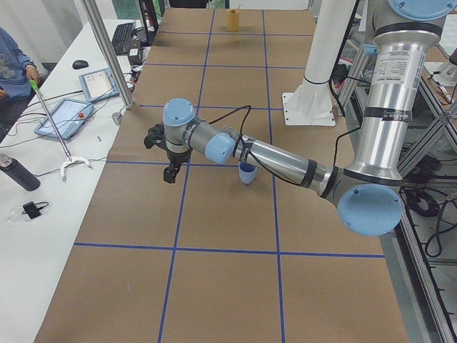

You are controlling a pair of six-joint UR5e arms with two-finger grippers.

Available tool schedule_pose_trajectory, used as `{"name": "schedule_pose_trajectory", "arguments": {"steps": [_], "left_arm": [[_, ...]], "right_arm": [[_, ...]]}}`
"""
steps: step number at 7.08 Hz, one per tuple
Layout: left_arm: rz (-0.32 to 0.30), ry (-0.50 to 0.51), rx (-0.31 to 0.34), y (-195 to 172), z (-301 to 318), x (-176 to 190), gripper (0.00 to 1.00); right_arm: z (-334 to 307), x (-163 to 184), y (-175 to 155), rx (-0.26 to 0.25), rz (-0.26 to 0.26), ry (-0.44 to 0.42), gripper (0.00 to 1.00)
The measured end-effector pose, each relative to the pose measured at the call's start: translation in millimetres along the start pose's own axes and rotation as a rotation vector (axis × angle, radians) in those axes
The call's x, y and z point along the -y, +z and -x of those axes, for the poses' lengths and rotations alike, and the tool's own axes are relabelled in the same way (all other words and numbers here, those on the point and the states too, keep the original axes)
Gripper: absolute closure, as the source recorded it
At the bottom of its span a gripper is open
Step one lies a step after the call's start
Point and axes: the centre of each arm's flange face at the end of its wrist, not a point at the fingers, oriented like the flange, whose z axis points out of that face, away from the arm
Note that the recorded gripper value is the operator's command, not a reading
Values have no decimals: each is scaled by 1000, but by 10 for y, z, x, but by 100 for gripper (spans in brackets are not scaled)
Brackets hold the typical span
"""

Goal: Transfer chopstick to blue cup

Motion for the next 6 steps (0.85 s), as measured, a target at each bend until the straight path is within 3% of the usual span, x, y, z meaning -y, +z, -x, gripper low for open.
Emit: {"name": "schedule_pose_trajectory", "arguments": {"steps": [6], "left_arm": [[-14, 13, 4, 14, 12, 10, 1]], "right_arm": [[82, 3, 133, 10, 23, -14, 0]]}}
